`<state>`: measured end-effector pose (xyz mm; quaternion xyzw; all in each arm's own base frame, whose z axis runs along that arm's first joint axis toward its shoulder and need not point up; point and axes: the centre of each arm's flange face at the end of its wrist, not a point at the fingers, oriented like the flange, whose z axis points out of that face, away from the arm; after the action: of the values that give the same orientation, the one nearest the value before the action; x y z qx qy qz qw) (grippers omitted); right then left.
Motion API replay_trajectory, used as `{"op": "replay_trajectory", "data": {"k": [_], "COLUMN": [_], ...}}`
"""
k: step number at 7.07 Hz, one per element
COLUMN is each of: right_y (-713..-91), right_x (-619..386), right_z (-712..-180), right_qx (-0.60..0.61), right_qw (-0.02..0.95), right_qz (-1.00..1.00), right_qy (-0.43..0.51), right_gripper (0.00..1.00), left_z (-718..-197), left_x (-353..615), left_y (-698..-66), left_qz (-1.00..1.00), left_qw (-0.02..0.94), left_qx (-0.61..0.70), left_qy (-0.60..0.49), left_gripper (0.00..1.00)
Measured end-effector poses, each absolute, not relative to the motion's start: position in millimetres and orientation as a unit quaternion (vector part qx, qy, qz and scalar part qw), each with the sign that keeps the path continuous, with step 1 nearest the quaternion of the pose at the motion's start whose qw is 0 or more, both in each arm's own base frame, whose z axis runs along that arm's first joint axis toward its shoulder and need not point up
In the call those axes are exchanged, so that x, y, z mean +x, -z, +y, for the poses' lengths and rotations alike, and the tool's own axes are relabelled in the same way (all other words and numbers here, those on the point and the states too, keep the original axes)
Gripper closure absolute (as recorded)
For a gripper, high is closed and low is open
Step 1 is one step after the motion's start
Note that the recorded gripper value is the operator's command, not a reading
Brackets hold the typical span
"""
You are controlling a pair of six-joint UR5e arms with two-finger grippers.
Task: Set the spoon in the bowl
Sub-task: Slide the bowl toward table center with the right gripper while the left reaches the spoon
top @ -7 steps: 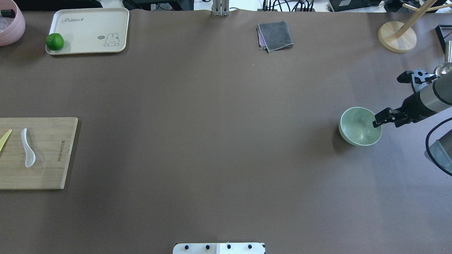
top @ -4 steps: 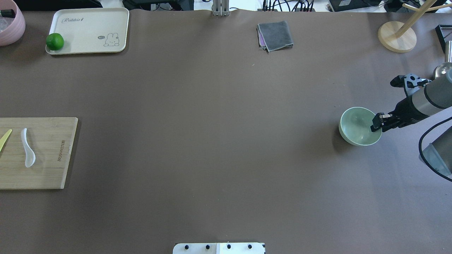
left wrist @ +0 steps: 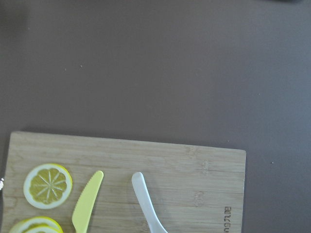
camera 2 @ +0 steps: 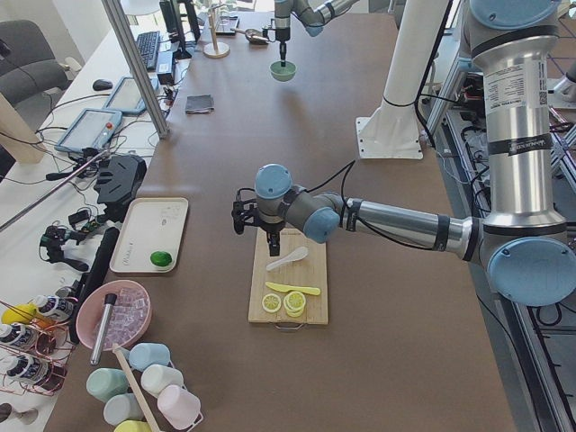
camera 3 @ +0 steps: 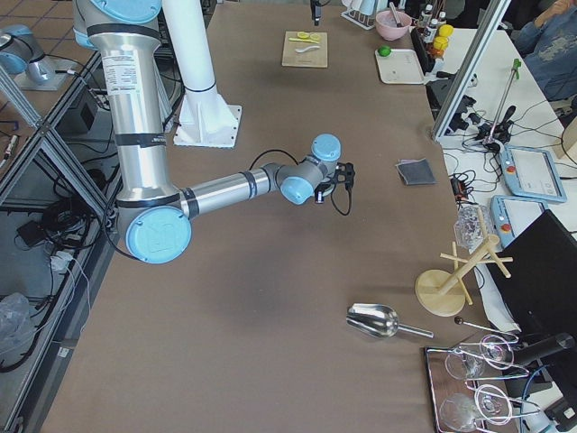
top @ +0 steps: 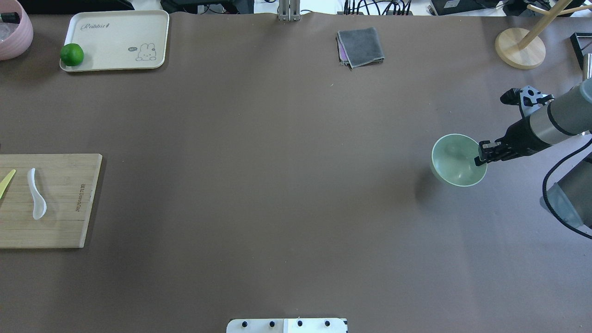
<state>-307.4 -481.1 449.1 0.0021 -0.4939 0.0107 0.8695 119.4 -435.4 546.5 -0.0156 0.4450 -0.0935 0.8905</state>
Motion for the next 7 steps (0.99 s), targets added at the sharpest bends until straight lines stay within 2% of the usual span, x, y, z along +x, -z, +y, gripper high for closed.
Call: {"op": "replay_trajectory", "data": {"k": [3, 7], "right_y": [-349, -288], "right_x": [-426, -518], "right_z": [-451, -396], "right_qx": [-0.007, 0.005], "right_qw": [0.852, 0.851], "right_qz": [-0.520, -0.518], "right_qy": [-0.063, -0.081], "right_gripper": [1.00, 1.00], "left_z": [-432, -425], "left_x": [148, 171], "left_y": [-589, -616], "left_qz": [0.423, 0.410], "left_qw": [0.901, 0.908], "left_qx": [-0.035, -0.039], "left_qy": [0.091, 0.080], "left_gripper": [0.16, 0.21]}}
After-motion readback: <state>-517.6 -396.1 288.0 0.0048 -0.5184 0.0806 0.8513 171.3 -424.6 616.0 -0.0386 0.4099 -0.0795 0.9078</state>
